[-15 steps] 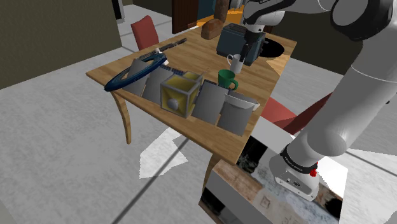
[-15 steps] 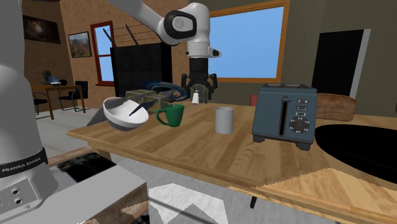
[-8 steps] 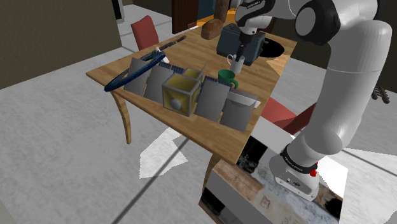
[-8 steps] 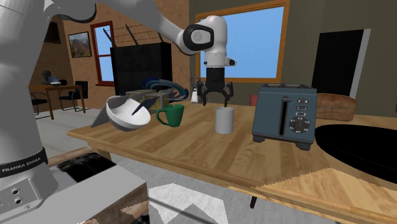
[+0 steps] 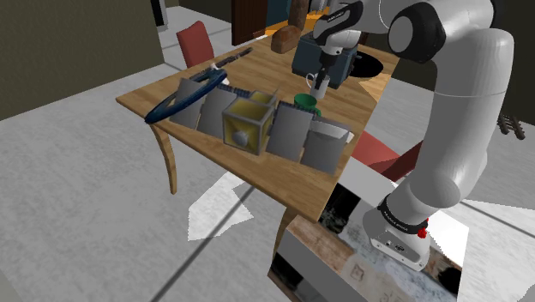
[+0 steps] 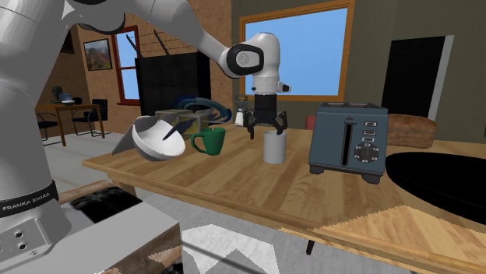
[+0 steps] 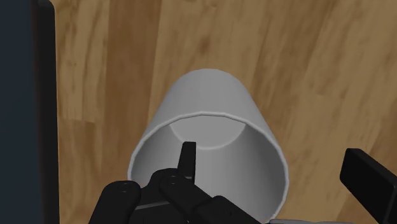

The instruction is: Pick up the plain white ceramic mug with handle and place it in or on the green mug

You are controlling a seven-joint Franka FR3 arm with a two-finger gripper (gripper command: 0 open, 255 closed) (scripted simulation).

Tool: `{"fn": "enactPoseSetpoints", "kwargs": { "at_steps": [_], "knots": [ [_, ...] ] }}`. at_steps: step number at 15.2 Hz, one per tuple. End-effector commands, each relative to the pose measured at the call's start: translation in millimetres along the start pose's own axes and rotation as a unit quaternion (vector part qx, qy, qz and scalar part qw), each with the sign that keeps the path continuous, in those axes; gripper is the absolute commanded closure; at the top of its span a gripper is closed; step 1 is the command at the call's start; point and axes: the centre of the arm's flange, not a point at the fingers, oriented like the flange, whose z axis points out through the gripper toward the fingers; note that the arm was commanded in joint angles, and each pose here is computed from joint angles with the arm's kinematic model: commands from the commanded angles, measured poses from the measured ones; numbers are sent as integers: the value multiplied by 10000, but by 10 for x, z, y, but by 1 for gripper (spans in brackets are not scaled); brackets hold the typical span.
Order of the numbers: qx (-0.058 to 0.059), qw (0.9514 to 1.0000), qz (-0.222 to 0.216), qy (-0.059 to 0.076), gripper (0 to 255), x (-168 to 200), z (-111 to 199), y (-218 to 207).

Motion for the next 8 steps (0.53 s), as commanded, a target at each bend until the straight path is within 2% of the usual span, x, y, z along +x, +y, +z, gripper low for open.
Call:
{"fn": "enactPoseSetpoints", "kwargs": {
  "at_steps": [1, 6, 7, 8],
  "knots": [
    [-2, 10000, 0, 2, 0, 0, 20, -4],
    [-2, 10000, 0, 2, 0, 0, 20, -4],
    [-2, 10000, 0, 2, 255, 0, 20, -4],
    [-2, 10000, 0, 2, 255, 0, 20, -4]
  ]
}}
